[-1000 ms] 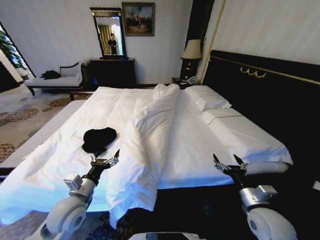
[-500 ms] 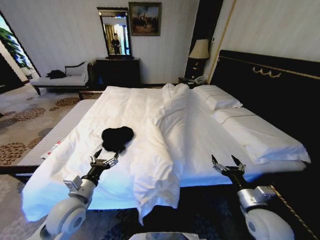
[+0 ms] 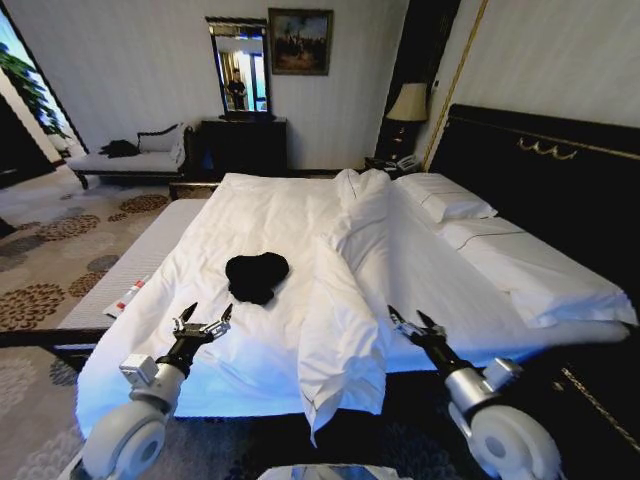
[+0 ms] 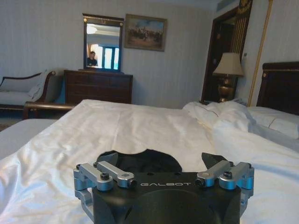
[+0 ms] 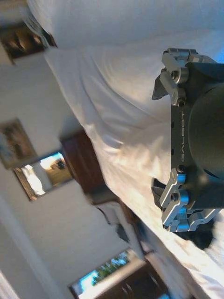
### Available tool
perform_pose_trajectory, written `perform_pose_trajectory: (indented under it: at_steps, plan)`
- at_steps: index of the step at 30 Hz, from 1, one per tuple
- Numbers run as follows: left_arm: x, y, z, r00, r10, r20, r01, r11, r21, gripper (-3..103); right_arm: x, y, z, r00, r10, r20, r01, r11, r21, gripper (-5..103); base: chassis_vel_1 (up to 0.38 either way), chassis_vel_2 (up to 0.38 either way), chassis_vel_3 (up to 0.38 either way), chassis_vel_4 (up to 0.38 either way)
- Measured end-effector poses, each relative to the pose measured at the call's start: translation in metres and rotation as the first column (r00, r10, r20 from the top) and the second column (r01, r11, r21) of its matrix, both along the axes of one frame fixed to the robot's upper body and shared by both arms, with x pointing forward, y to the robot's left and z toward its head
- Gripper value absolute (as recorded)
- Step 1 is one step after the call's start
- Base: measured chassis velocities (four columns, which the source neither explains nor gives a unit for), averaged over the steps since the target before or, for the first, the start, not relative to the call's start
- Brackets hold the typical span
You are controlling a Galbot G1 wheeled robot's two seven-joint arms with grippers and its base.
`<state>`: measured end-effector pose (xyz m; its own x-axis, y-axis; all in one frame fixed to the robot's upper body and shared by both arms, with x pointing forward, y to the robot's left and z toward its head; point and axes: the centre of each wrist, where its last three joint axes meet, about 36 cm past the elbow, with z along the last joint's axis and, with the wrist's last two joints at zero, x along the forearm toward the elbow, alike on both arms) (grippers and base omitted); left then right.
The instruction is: Fold the clothes on the bed.
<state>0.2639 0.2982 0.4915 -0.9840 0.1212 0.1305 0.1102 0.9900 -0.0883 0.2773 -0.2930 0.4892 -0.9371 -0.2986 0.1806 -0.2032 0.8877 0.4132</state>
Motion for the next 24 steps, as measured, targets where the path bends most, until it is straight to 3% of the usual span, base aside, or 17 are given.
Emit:
perform_pose_trajectory:
  at_steps: [10,13,14,17,24]
  plan:
    - [-0.013,-0.003,-0.008,0.999,0.034,-0.025,-0.033,0.999,0.006,100,0.031,0.015,-0.009,0.989,0.142,-0.047,-0.142,0.99,-0.001,100,0.0,0.0,0.0,0.0]
    - [-0.015,-0.004,-0.009,0.999,0.041,-0.03,-0.041,0.999,0.003,100,0.036,0.024,-0.021,0.983,0.171,-0.073,-0.175,0.983,-0.053,100,0.0,0.0,0.0,0.0]
    - [-0.015,-0.004,-0.009,0.999,0.041,-0.03,-0.041,0.999,0.003,100,0.036,0.024,-0.021,0.983,0.171,-0.073,-0.175,0.983,-0.053,100,0.0,0.0,0.0,0.0]
    - [-0.016,-0.004,-0.008,0.999,0.047,-0.028,-0.046,0.999,0.004,100,0.042,0.029,-0.037,0.983,0.155,-0.101,-0.17,0.972,-0.16,100,0.0,0.0,0.0,0.0]
    - [-0.016,-0.002,-0.008,0.998,0.049,-0.029,-0.049,0.999,0.006,100,0.055,0.03,-0.051,0.987,0.094,-0.131,-0.119,0.972,-0.201,100,0.0,0.0,0.0,0.0]
